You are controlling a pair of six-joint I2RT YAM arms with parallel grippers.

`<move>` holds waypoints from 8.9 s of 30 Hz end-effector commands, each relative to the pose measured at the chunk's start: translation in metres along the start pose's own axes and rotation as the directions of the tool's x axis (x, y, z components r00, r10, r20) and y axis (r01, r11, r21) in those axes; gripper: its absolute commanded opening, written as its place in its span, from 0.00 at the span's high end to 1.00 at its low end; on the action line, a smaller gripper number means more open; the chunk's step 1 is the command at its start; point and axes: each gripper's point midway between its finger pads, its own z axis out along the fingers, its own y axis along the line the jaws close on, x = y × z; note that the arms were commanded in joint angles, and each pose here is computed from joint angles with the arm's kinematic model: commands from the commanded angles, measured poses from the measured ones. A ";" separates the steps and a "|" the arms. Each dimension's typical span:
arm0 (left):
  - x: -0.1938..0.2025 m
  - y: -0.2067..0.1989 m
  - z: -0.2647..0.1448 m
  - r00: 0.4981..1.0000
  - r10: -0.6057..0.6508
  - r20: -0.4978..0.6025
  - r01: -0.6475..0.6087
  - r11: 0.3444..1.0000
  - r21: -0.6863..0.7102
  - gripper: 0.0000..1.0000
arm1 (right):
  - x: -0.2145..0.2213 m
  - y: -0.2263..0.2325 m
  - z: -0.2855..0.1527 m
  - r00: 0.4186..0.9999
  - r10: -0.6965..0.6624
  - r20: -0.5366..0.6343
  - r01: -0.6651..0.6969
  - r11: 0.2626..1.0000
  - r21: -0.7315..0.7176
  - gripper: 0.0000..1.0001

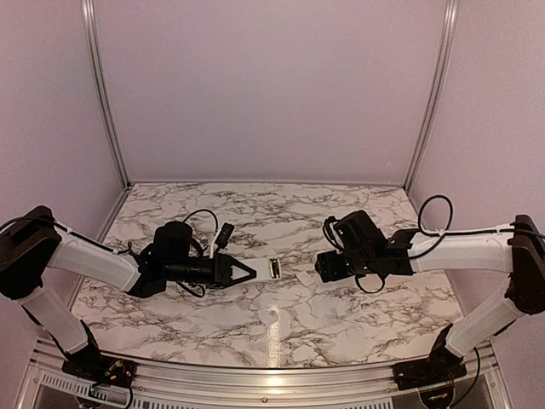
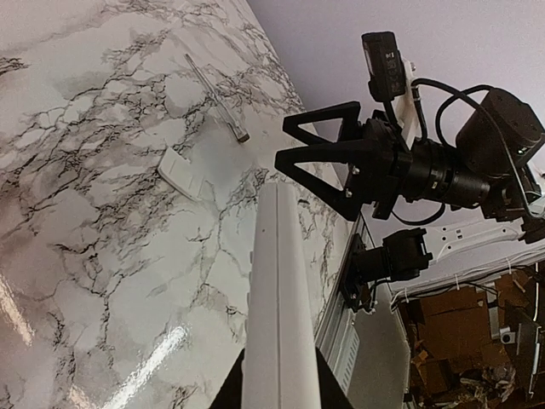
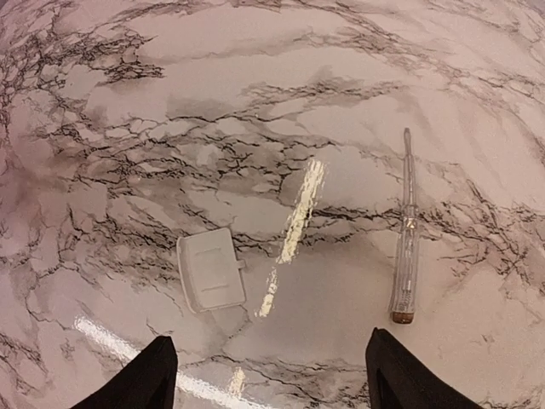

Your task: Unload the batteries from the remote control

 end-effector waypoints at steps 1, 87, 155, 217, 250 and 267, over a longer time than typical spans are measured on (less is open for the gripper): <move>0.005 0.006 0.016 0.998 0.002 -0.065 -0.003 1.000 -0.005 1.00 | -0.010 -0.006 -0.009 0.998 0.036 0.050 -0.035 0.999 -0.019 0.22; -0.079 0.103 -0.103 0.900 0.340 0.272 -0.026 0.665 -0.746 0.01 | 0.032 -0.082 0.068 0.987 0.131 -0.089 -0.109 0.970 0.216 0.59; -0.033 -0.072 -0.097 0.874 0.326 0.360 -0.379 0.921 0.087 0.23 | -0.005 0.181 -0.138 0.806 -0.384 0.451 0.556 0.753 -0.353 1.00; -0.010 -0.083 -0.051 0.944 0.285 0.168 -0.321 0.912 0.255 1.00 | -0.005 0.209 -0.113 0.714 -0.525 0.463 0.649 0.745 -0.157 1.00; -0.036 -0.088 -0.105 0.846 0.266 0.462 -0.366 0.920 0.140 1.00 | -0.070 0.179 -0.161 0.843 0.165 0.512 0.234 0.745 -0.625 0.02; -0.028 -0.113 -0.143 0.809 0.206 0.550 -0.392 0.887 0.244 1.00 | -0.058 0.233 -0.180 0.888 0.251 0.387 0.274 0.388 -0.880 0.04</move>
